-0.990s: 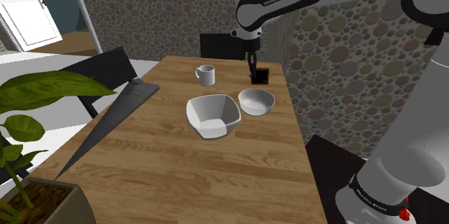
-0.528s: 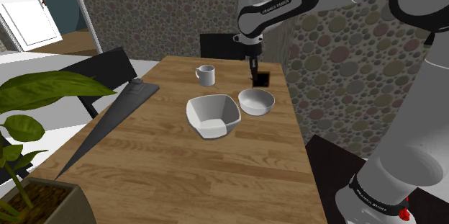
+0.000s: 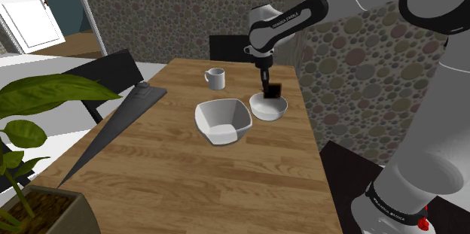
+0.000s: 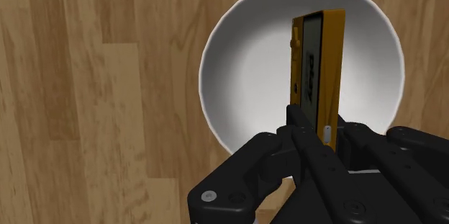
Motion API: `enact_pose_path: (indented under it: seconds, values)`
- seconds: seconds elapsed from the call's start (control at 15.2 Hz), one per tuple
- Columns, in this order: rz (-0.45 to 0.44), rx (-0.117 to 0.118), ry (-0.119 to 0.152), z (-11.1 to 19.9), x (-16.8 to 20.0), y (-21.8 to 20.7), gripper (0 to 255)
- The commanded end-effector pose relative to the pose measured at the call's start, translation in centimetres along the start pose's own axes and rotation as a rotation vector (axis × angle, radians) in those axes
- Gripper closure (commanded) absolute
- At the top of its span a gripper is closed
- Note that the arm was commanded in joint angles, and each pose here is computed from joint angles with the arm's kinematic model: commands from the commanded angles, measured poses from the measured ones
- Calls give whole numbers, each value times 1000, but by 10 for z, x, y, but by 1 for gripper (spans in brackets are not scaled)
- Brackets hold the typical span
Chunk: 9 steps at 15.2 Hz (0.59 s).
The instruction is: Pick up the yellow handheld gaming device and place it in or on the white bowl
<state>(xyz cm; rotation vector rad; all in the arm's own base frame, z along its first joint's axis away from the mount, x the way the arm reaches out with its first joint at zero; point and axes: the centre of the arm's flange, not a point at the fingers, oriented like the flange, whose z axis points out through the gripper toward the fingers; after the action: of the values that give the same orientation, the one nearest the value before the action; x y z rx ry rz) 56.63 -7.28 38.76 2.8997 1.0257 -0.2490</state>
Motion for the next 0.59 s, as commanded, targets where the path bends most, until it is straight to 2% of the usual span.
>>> enact_pose_path:
  seconds: [0.0,0.53]
  values:
    - [0,0,0,11,3,0,255]
    - [0,0,0,16,4,0,255]
